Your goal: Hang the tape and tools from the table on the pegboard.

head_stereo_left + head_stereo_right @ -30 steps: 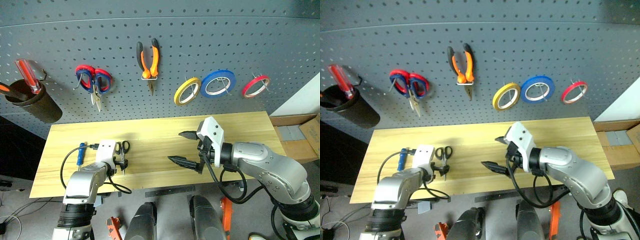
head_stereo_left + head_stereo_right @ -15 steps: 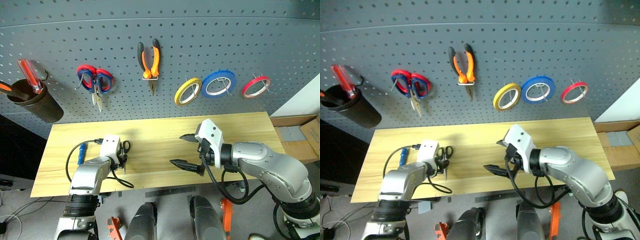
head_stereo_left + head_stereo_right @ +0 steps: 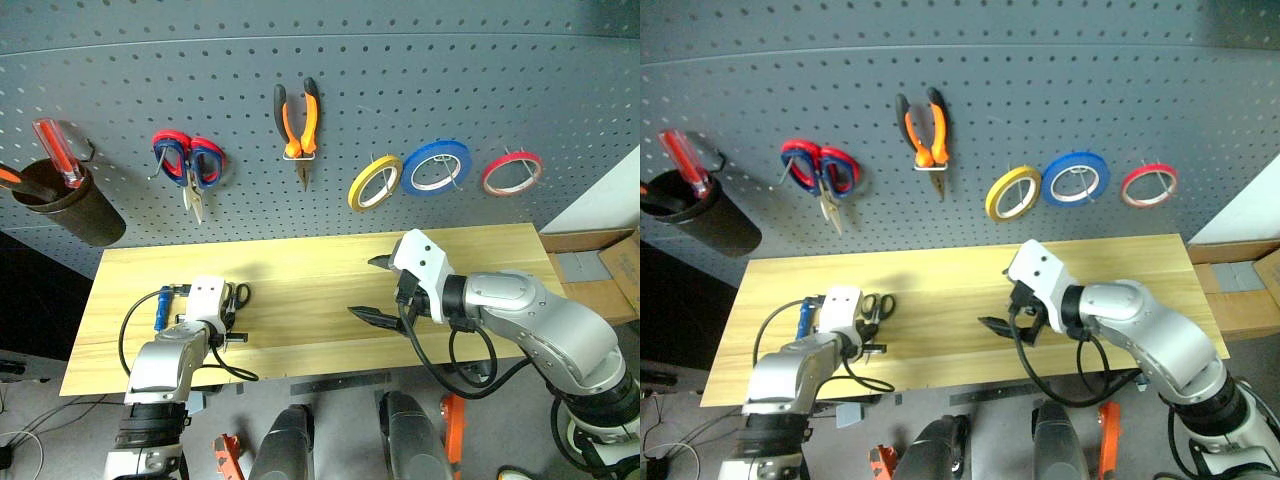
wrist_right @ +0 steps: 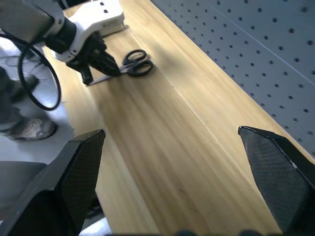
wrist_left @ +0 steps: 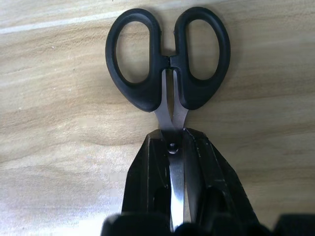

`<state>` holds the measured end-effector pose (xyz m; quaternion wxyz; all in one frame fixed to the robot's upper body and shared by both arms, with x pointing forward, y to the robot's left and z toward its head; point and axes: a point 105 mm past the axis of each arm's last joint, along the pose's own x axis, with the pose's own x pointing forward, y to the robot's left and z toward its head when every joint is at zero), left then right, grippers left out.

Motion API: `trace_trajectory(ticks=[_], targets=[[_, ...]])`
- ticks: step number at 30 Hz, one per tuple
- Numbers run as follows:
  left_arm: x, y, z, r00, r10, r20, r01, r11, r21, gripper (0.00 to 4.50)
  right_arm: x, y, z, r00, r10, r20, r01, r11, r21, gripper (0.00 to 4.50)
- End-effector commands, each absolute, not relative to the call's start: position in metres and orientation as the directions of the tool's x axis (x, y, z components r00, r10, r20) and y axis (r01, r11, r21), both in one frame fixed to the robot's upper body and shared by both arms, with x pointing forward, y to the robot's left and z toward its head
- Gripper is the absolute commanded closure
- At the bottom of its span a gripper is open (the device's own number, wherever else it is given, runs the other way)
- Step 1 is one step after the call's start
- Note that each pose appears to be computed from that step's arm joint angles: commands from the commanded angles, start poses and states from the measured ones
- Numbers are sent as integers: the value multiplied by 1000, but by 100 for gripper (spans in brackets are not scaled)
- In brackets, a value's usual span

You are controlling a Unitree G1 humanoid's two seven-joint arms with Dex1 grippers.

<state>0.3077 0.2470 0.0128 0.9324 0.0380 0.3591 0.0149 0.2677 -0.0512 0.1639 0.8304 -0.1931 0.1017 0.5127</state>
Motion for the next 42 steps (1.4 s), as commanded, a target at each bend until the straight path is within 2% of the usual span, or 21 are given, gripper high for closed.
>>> trace_trajectory(ticks=[1, 6, 10, 14, 20, 25, 33, 38, 42], targets=[[299, 248, 17, 767, 50, -639, -13, 998, 62, 439, 260, -44, 182, 411, 862, -296, -901, 336, -274, 0], [289, 238, 29, 820, -7, -573, 54, 996, 66, 439, 257, -41, 191, 371, 898, -238, -891, 272, -363, 0], [292, 231, 58, 930, -44, -365, 91, 989, 114, 439, 259, -40, 199, 344, 919, -191, -890, 254, -379, 0], [289, 225, 109, 996, -63, -58, 76, 964, 256, 439, 261, -42, 208, 341, 929, -141, -880, 262, -396, 0], [275, 221, 146, 988, -70, 140, 20, 944, 330, 439, 262, -43, 220, 331, 940, -80, -866, 269, -421, 0], [271, 217, 175, 966, -74, 248, -17, 938, 345, 439, 276, -51, 221, 386, 920, -62, -829, 316, -462, 0], [263, 206, 205, 931, -105, 351, -27, 936, 351, 439, 284, -53, 218, 391, 918, -69, -820, 314, -478, 0], [261, 207, 215, 921, -64, 385, -67, 945, 320, 439, 286, -56, 213, 394, 915, -91, -823, 307, -478, 0], [261, 227, 219, 919, 45, 391, -157, 953, 261, 439, 286, -56, 214, 391, 916, -93, -825, 304, -476, 0]])
